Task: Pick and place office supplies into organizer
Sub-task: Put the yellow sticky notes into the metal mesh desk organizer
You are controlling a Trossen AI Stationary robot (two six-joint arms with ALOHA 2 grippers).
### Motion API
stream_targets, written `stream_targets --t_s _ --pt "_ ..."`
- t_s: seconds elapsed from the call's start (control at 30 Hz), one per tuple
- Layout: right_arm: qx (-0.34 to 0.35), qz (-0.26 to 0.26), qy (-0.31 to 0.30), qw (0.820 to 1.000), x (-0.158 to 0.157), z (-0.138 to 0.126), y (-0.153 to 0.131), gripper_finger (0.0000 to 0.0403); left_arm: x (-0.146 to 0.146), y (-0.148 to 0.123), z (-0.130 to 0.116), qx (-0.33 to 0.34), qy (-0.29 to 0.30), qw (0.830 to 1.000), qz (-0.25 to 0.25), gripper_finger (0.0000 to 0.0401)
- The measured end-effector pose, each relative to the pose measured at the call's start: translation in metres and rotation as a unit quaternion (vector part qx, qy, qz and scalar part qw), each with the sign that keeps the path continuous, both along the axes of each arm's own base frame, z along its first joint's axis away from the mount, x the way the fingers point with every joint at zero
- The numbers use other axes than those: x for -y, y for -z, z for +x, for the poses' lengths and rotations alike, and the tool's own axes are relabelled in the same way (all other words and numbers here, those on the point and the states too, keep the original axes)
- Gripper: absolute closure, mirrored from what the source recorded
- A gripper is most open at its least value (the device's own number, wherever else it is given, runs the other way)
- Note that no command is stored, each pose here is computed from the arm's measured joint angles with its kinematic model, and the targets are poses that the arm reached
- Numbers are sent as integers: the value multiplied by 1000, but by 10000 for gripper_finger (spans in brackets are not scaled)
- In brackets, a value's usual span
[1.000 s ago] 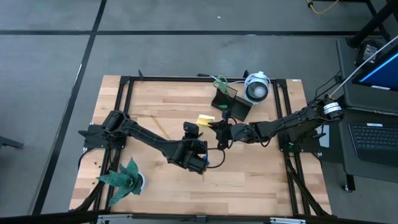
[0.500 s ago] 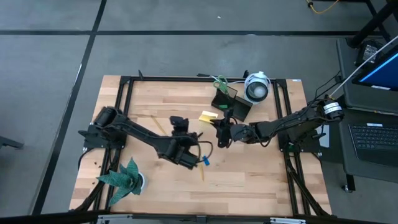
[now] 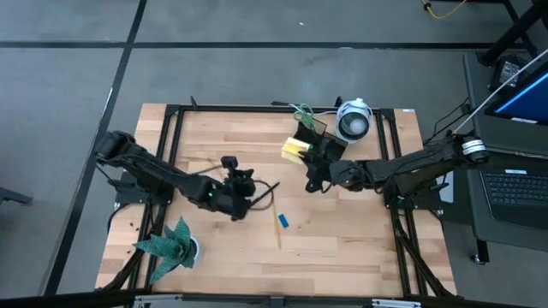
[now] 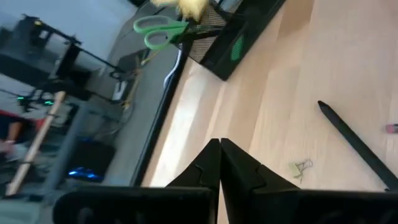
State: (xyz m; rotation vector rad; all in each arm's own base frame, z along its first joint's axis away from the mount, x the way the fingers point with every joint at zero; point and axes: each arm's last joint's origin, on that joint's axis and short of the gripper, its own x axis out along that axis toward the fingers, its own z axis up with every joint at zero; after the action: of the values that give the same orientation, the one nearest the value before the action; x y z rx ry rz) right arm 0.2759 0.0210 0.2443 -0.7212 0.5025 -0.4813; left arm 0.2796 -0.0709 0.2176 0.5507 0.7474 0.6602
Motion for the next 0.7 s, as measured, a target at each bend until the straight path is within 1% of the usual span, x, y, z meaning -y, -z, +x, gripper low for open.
stream_targets --t_s 0.2,0.27,0.4,0.5,0.6,0.7 --pt "-12 58 52 997 13 -21 -4 381 -15 2 -18 63 64 995 -39 398" --pt "-14 70 72 995 16 -24 -3 381 -21 2 -23 80 81 992 -45 399" --pt "-30 74 103 991 19 -29 2 381 -32 3 -31 104 110 987 -61 399" --pt "-38 73 136 987 20 -34 6 381 -40 6 -35 108 113 985 -68 398" --pt "-47 96 163 981 21 -39 12 381 -45 10 -37 105 104 987 -68 400" --pt "-51 115 182 975 21 -46 25 381 -49 12 -37 99 104 987 -68 398"
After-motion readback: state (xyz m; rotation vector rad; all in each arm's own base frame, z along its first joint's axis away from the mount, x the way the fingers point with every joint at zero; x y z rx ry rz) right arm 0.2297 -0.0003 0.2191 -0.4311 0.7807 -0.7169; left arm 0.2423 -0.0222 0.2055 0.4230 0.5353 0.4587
